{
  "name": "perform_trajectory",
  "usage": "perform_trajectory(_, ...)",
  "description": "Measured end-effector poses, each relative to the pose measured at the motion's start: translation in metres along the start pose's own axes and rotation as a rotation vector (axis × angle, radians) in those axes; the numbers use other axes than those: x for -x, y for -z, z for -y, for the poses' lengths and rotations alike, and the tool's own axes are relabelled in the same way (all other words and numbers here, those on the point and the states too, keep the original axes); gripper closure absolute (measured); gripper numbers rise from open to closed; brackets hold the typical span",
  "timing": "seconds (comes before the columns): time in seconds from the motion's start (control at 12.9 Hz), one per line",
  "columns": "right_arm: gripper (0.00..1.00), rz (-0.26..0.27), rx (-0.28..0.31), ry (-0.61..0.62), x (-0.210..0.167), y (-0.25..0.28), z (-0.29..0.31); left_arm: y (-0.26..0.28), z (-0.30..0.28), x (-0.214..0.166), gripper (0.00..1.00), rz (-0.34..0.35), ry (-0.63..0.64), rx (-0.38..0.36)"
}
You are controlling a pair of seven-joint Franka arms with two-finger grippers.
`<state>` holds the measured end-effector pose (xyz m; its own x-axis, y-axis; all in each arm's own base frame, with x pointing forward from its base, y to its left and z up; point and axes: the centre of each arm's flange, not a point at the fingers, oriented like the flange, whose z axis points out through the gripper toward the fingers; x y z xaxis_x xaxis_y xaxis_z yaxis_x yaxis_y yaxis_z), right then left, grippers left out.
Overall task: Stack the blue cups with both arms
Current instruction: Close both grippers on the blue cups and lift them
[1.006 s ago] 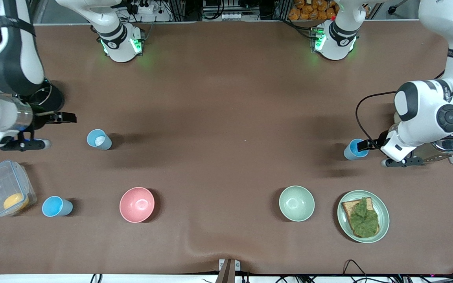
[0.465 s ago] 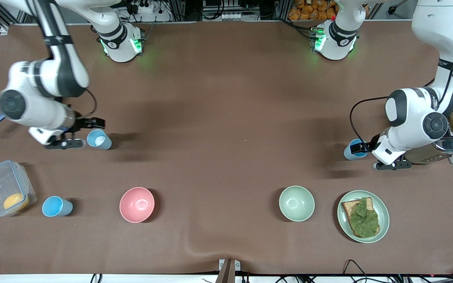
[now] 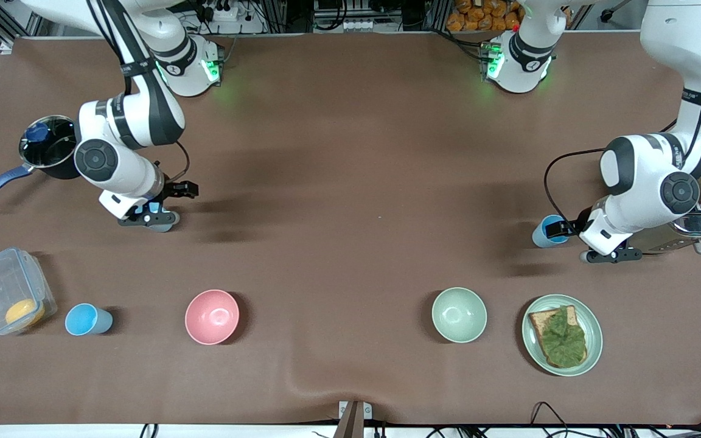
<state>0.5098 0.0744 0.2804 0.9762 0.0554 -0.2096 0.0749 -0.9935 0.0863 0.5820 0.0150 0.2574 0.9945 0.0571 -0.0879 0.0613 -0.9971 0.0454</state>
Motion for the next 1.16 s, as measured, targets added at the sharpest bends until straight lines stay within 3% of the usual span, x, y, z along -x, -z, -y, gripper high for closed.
perform_trajectory(0.15, 0.00, -0.007, 0.005, -0.013, -0.007, -0.015, -0.013, 0.002, 0.001, 0.002, 0.02, 0.011, 0.001, 0.000)
perform_trajectory(0.31, 0.00, -0.004, 0.004, -0.018, -0.012, -0.032, -0.022, -0.001, 0.001, 0.004, 0.11, 0.023, -0.002, 0.000)
perform_trajectory(0.54, 0.00, 0.017, 0.004, -0.025, -0.014, -0.047, -0.027, -0.007, 0.002, 0.006, 0.18, 0.038, -0.004, 0.000)
perform_trajectory(0.7, 0.19, 0.029, 0.004, -0.032, -0.014, -0.053, -0.031, -0.014, 0.002, 0.007, 0.39, 0.050, -0.004, 0.000)
perform_trajectory(1.01, 0.69, 0.037, 0.004, -0.034, -0.014, -0.057, -0.032, -0.020, 0.002, 0.007, 0.87, 0.061, -0.004, 0.000)
perform_trajectory(1.08, 0.81, 0.038, 0.004, -0.034, -0.015, -0.056, -0.032, -0.019, 0.002, 0.006, 0.96, 0.057, -0.006, 0.000)
perform_trajectory(1.16, 0.93, 0.046, 0.007, -0.034, -0.015, -0.054, -0.033, -0.017, 0.002, 0.004, 0.97, 0.051, -0.008, 0.001)
